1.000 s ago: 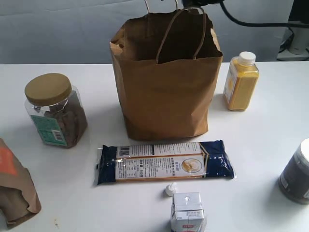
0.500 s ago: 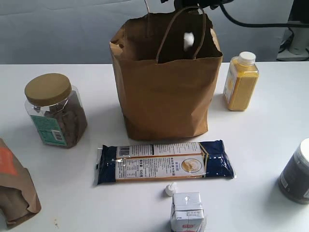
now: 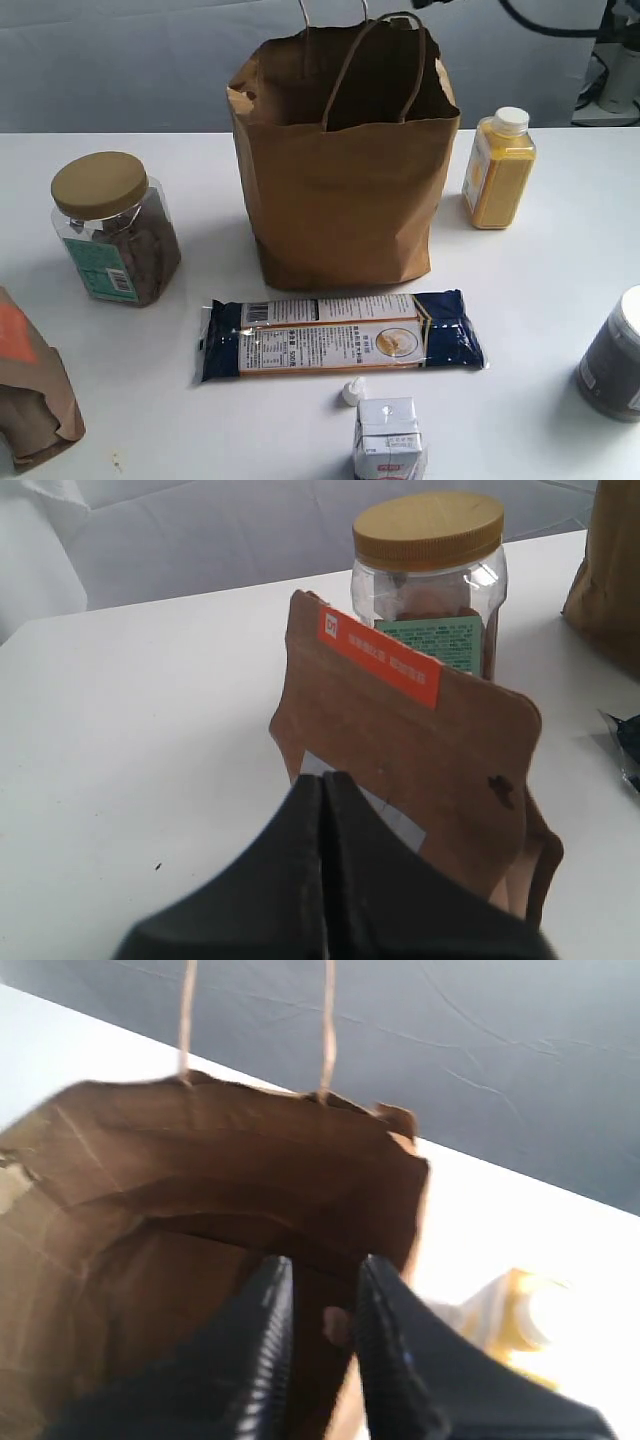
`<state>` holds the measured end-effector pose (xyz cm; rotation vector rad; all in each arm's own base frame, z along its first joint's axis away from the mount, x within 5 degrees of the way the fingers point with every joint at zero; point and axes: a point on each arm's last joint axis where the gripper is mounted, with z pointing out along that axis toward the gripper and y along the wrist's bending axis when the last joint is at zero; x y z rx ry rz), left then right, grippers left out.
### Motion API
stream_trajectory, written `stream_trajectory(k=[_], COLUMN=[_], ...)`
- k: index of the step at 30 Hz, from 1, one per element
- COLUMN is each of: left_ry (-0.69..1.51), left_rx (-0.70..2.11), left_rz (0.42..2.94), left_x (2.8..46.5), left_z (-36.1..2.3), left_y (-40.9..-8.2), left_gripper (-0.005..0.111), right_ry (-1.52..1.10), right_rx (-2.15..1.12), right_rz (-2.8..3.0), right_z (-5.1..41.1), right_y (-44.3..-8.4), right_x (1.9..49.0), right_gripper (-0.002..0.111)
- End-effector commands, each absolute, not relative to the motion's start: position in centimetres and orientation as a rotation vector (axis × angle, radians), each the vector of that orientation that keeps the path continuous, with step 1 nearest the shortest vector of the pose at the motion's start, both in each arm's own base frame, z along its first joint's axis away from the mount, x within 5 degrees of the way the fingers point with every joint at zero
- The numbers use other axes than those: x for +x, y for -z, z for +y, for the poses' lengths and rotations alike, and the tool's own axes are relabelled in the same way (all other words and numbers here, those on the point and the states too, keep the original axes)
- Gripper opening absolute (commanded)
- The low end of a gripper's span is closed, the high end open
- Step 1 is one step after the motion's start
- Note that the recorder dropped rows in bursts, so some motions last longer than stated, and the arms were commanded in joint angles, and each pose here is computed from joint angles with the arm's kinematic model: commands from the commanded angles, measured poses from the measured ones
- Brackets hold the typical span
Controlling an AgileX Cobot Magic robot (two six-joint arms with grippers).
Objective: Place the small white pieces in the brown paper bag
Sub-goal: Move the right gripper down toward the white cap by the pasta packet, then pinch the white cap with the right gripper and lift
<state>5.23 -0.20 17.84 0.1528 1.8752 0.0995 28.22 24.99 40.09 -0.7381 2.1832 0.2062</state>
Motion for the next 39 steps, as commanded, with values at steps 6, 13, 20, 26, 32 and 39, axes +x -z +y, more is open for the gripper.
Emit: stream_trajectory(k=[6,13,20,26,32,39], left_ry=[-0.085,-0.085,-0.085,-0.085,-0.085,-0.085], left_rx=[0.152,0.152,0.152,0.152,0.152,0.152], left_rz=[1.868,1.868,1.868,1.868,1.868,1.868], left_x=[5.2,5.2,5.2,5.2,5.2,5.2], left_z=[-0.3,-0.3,-0.3,-0.3,-0.3,-0.3], left_y=[-17.8,-17.8,-17.8,-17.8,-17.8,-17.8], left_gripper=[0.0,0.0,0.0,0.0,0.0,0.0], right_ry=[0.078,-0.054,-0.378,-0.424,-0.401,-0.338], right_rx=[-0.665,-0.779,-0.958,-1.11,-1.224,-1.226], right_rz=[2.406,2.581,2.755,2.676,2.645,2.775], right_z=[19.4,17.8,20.4,24.1,27.3,28.1], right_y=[-38.3,-34.0,-29.1,-26.8,-24.0,-20.5], right_x=[24.5,20.6,19.1,18.4,17.4,17.8], right_gripper=[0.0,0.0,0.0,0.0,0.001,0.037])
